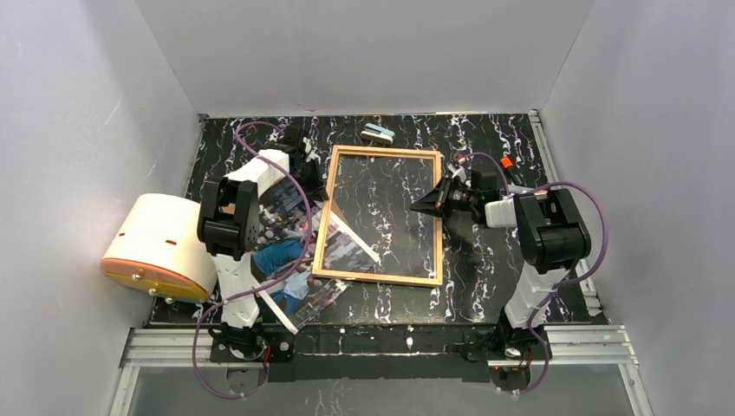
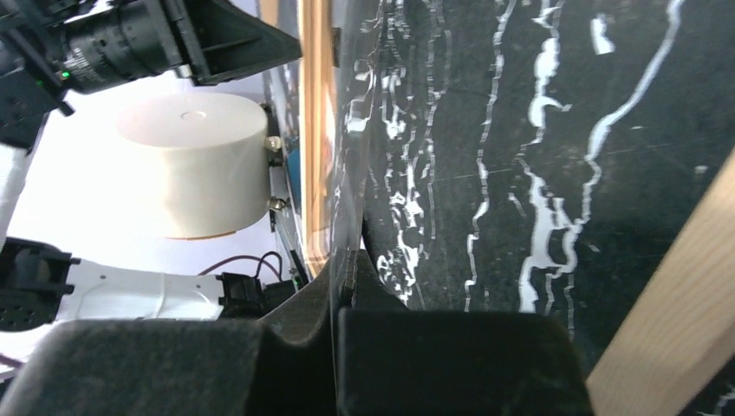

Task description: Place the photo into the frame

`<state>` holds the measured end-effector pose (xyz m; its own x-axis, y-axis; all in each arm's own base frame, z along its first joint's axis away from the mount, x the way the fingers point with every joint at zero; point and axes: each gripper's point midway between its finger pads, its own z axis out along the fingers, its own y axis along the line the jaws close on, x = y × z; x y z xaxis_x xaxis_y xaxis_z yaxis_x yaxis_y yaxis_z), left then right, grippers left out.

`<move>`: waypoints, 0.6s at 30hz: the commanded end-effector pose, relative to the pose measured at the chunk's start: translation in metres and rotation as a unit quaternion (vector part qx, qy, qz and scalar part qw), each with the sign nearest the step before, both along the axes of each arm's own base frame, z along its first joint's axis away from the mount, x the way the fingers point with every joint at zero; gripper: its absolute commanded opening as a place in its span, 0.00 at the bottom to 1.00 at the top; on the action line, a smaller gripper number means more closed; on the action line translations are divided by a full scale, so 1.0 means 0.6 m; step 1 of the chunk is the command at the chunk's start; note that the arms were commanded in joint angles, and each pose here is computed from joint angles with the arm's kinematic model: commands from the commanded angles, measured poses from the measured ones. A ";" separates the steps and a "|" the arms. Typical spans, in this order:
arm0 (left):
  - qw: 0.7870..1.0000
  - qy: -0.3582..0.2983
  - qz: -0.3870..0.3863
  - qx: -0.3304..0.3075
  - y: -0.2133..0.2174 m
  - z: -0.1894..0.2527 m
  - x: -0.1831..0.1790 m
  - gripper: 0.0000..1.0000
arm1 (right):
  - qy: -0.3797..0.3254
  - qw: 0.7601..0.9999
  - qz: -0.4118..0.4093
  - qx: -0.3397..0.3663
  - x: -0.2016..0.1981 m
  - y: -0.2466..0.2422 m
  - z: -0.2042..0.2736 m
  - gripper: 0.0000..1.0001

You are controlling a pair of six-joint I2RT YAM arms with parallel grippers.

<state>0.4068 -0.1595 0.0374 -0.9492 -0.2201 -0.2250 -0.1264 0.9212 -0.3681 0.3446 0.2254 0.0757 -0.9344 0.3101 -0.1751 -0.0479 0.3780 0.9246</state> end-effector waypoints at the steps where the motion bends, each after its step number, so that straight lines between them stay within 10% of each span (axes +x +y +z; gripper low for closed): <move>1: 1.000 0.026 -0.004 0.011 0.005 -0.023 -0.015 0.20 | -0.093 0.994 0.027 0.043 -0.005 0.009 0.081 0.01; 18: 0.999 0.030 -0.004 0.015 0.007 -0.029 -0.019 0.20 | -0.123 0.991 0.015 0.043 0.006 0.007 0.096 0.01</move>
<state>0.4068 -0.1597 0.0374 -0.9493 -0.2221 -0.2227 -0.1281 0.9197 -0.3710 0.3415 0.2291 0.1138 -0.9100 0.2931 -0.2932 -0.1985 0.3130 0.9288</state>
